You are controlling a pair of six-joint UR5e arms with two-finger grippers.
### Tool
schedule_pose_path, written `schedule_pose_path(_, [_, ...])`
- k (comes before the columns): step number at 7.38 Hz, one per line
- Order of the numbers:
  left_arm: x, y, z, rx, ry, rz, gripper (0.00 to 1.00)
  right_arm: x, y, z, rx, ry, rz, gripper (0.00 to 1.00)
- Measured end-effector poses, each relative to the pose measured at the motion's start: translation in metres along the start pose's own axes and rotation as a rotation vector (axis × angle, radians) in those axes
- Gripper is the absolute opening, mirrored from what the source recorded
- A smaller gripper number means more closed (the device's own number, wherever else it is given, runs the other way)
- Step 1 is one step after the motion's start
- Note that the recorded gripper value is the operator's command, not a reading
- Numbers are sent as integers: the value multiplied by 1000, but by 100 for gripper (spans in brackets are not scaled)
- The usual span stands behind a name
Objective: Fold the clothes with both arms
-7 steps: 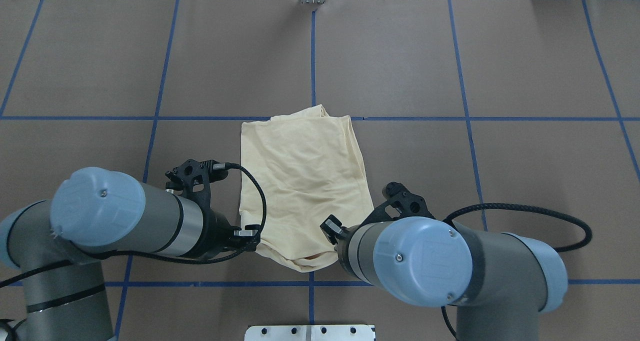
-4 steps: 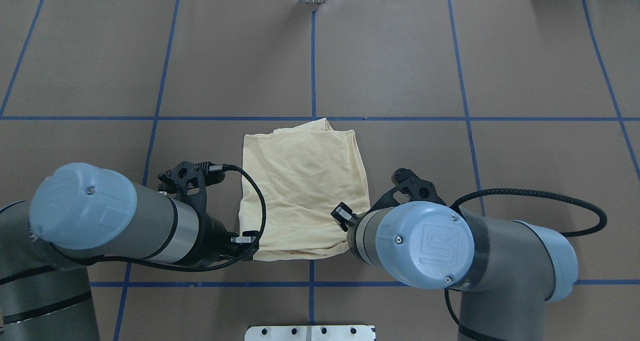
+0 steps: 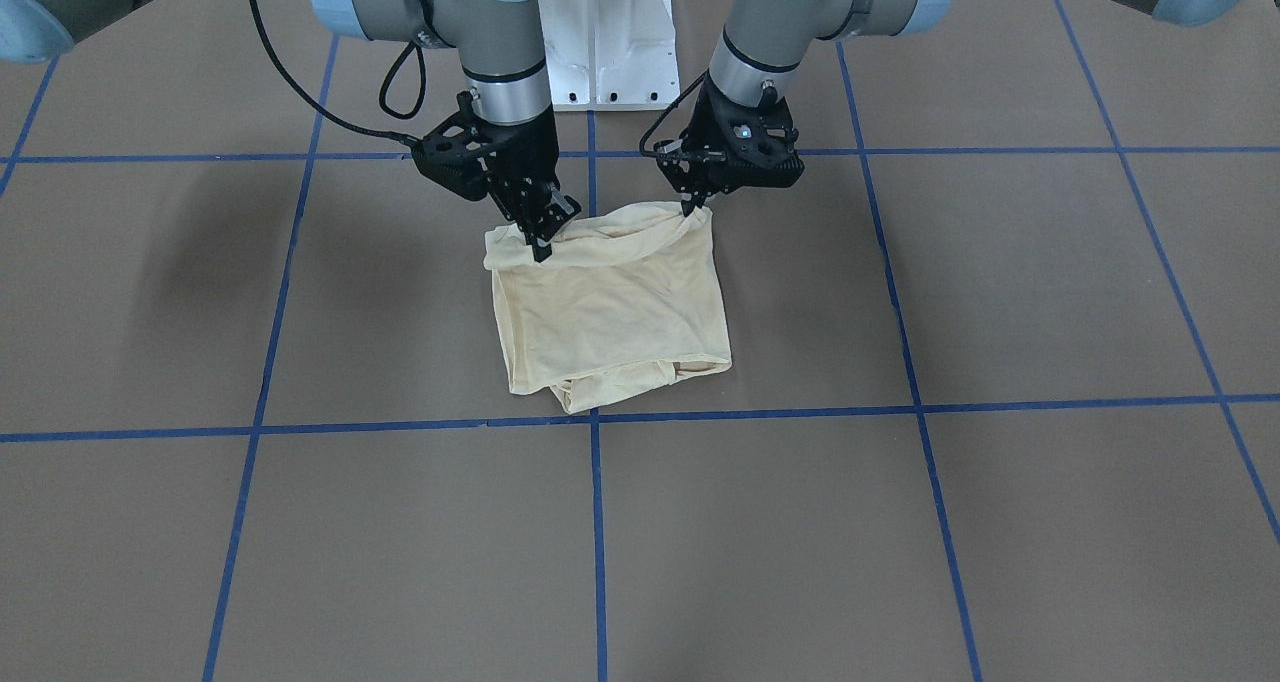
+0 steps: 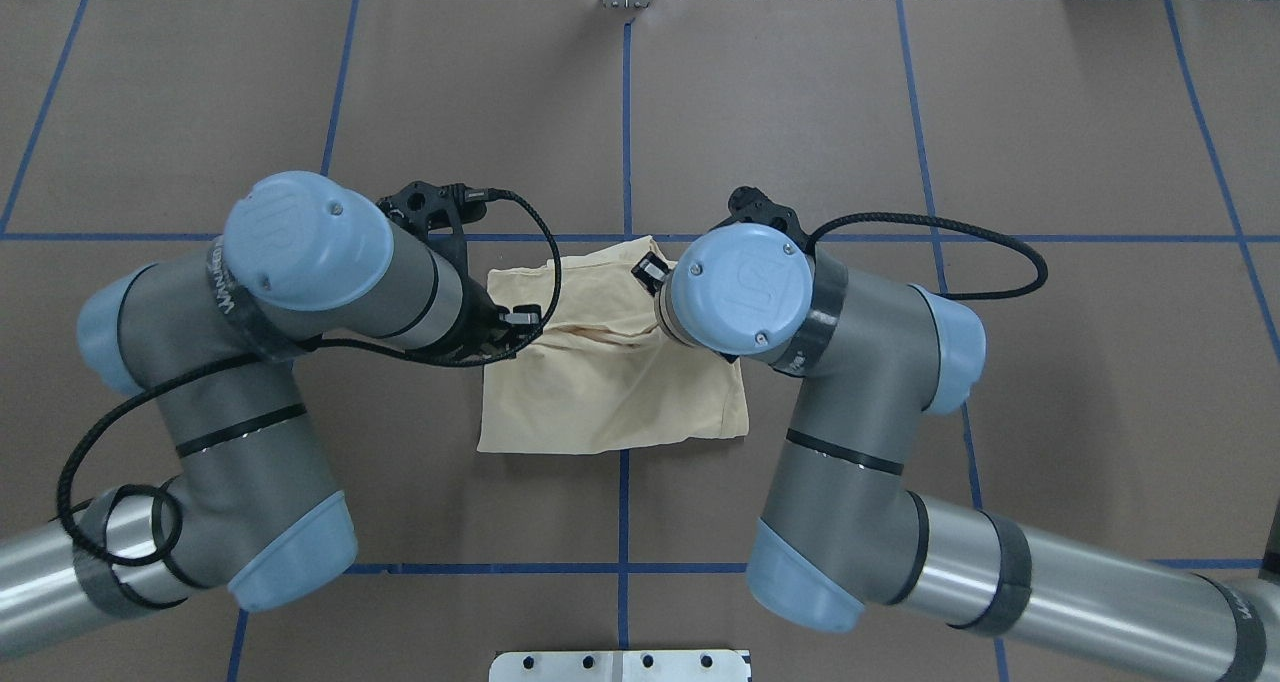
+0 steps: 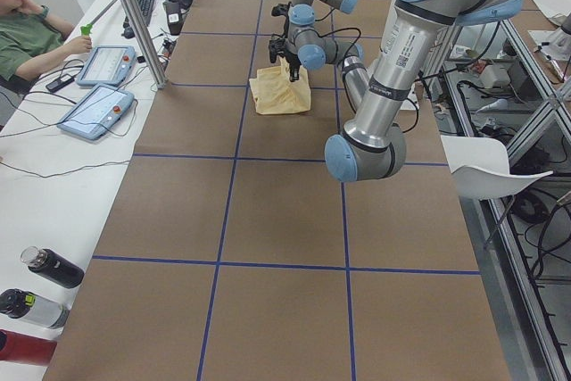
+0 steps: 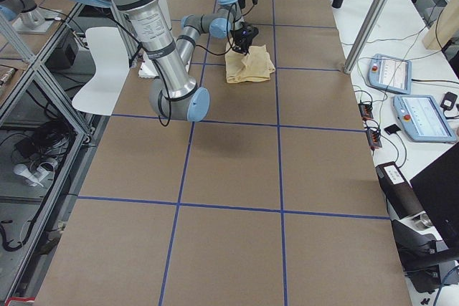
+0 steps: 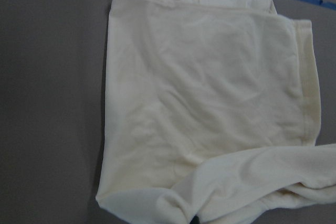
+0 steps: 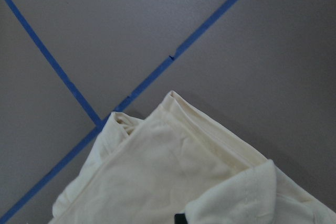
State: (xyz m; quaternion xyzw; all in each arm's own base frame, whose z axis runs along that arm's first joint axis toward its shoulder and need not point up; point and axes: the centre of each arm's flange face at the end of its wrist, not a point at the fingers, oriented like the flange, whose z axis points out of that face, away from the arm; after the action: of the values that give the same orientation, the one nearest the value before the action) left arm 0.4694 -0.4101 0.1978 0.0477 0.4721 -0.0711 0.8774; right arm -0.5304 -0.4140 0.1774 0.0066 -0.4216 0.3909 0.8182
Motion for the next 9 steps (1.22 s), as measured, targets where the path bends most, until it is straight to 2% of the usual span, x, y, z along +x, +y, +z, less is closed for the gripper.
schedule_pose_path(3, [0, -55, 16, 63, -55, 30, 0, -29, -27, 30, 38, -9, -27, 0])
schedule_pose_path(4, [-5, -66, 24, 71, -64, 39, 0, -33, -30, 43, 42, -12, -39, 56])
schedule_pose_path(5, [-9, -74, 37, 78, -68, 45, 59, -35, -32, 58, 43, -15, -56, 99])
schedule_pose_path(6, [-14, -81, 51, 89, -68, 50, 100, -37, -36, 70, 47, -16, -98, 100])
schedule_pose_path(7, [-17, -86, 60, 99, -61, 59, 100, -40, -45, 73, 48, -17, -139, 100])
schedule_pose_path(9, [-22, -95, 56, 116, -41, 135, 100, -51, -69, 64, -14, -5, -159, 100])
